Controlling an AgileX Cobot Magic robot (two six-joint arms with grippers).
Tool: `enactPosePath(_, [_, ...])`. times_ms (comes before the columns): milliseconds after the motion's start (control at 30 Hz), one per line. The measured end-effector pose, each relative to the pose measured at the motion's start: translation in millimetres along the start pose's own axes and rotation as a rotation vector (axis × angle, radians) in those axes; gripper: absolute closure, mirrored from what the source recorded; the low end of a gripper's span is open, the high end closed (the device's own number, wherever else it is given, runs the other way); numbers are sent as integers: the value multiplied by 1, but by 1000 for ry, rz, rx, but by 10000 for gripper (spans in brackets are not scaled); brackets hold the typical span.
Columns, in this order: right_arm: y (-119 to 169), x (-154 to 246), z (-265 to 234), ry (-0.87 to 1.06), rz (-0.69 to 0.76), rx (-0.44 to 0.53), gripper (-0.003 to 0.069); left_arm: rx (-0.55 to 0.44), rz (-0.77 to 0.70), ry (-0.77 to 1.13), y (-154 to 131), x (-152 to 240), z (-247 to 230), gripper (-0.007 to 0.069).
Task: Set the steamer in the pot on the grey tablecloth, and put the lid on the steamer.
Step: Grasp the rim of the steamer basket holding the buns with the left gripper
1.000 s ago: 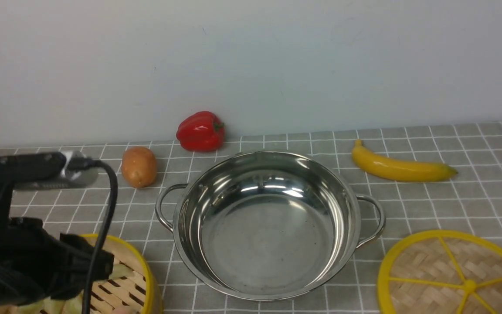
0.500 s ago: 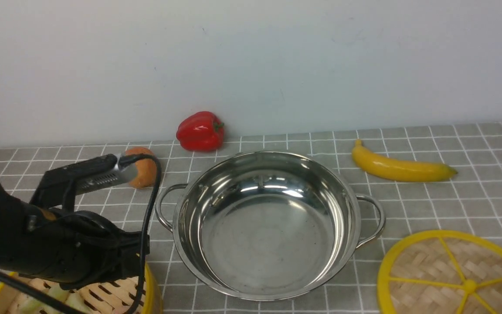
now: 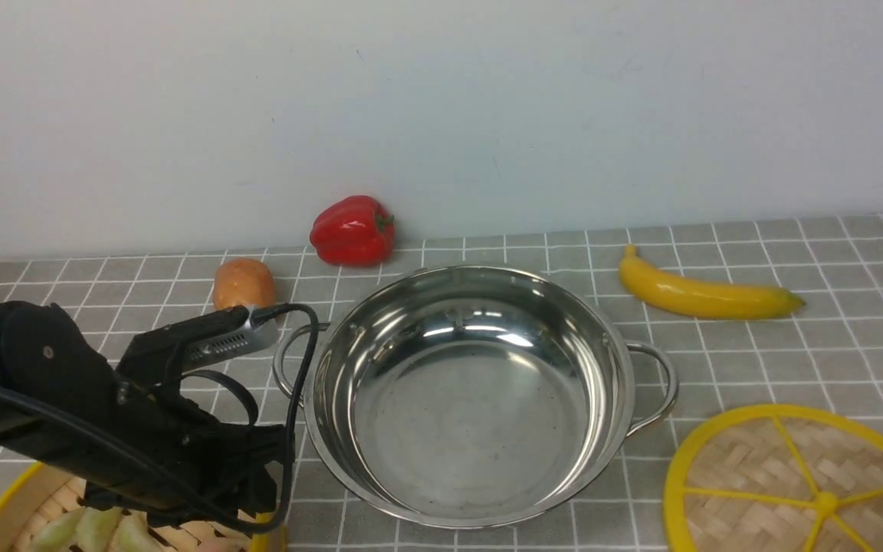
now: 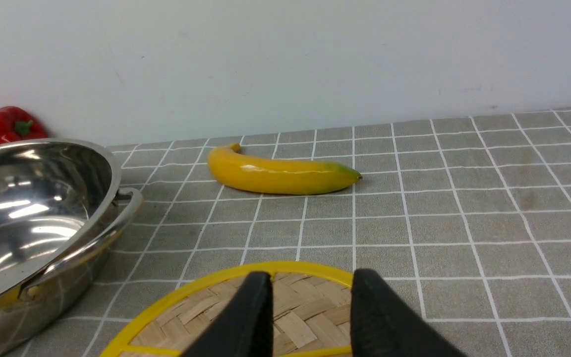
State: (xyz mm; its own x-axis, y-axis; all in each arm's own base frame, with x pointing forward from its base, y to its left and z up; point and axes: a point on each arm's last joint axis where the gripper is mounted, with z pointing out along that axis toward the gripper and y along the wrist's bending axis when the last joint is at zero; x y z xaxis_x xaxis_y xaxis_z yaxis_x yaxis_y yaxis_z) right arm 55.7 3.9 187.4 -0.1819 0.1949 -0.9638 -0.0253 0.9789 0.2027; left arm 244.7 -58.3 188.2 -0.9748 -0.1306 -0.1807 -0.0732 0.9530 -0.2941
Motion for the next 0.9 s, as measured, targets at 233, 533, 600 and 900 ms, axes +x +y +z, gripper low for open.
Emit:
enactPosePath(233, [0, 0, 0, 0, -2, 0, 416, -20, -17, 60, 4, -1, 19, 372])
enactPosePath(533, [0, 0, 0, 0, -2, 0, 416, -22, -12, 73, 6, -2, 26, 372])
enactPosePath(600, [0, 0, 0, 0, -2, 0, 416, -23, -11, 72, 6, -3, 26, 372])
enactPosePath(900, [0, 0, 0, 0, -2, 0, 416, -21, -11, 61, 6, -4, 27, 419])
